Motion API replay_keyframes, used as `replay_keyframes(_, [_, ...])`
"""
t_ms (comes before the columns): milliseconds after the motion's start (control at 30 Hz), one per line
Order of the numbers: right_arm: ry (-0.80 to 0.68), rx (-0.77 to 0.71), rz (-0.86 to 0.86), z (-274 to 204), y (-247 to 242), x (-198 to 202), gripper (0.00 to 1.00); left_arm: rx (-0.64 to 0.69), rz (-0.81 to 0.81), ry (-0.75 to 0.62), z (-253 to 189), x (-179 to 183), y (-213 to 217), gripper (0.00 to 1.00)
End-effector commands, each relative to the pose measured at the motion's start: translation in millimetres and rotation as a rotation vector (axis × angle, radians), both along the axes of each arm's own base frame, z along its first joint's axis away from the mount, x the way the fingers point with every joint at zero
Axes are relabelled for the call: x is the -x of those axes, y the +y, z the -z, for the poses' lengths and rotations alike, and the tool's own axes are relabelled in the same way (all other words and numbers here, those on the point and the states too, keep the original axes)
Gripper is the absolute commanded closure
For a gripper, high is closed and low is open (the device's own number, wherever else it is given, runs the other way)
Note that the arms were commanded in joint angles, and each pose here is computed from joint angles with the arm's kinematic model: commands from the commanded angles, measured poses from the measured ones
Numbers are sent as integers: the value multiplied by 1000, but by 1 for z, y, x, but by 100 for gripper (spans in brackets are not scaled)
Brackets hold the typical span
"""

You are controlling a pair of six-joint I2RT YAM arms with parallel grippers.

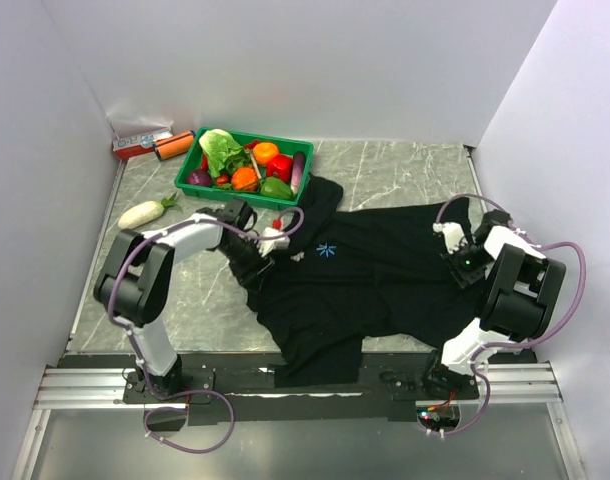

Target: Remove the brooch from the garment

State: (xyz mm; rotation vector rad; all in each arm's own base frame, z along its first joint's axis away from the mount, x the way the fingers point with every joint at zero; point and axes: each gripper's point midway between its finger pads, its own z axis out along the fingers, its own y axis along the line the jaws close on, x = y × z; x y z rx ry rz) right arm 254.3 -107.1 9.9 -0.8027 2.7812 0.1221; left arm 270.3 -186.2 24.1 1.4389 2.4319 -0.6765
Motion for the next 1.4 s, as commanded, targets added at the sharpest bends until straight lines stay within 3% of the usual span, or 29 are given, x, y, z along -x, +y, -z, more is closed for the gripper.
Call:
replay_keyframes(0, [232, 81, 52, 21, -31, 71, 59, -87, -4, 116, -1, 45, 25, 42])
replay_keyframes(67, [215, 67, 55, 13, -31, 71, 59, -60, 6, 95, -15, 39, 20, 41])
replay_keyframes(167, [140, 27, 70, -9, -28, 53, 57, 51, -17, -29, -59, -2, -6, 36])
replay_keyframes(233, [87, -3, 81, -29, -23, 35, 55, 133, -47, -142, -92, -44, -29, 26])
replay_keyframes(300, [32, -44, 83, -46, -14, 17, 54, 205, -94, -236, -118, -83, -48, 24])
replay_keyframes(400, [-54, -92, 38, -68, 9, -10, 52, 234, -167, -327, -127, -123, -64, 23])
replay_keyframes(500, [-108, -104, -27, -82, 34, -27, 51, 229, -170, -322, -118, -139, -75, 25])
replay_keyframes(800, [-159, -161, -94, -88, 87, -59, 50, 225, -108, -95, -81, -112, -106, 28])
replay_keyframes(967, [-176, -52, -221, -61, 100, -60, 49, 231, -80, -36, -68, -92, -118, 29])
replay_keyframes(1067, [-126, -39, -252, -43, 106, -54, 49, 226, -65, -23, -64, -90, -122, 39])
replay_keyframes(1100, [-112, -32, -247, -39, 106, -53, 49, 215, -66, -11, -60, -89, -120, 55])
replay_keyframes(1200, [-64, -19, -242, -24, 103, -49, 50, 179, -65, -21, -58, -96, -117, 89])
replay_keyframes(1300, [-29, 2, -244, -11, 99, -43, 50, 147, -62, -18, -58, -96, -107, 99])
replay_keyframes(1367, [-13, 23, -245, -5, 95, -39, 51, 143, -87, -45, -60, -105, -97, 99])
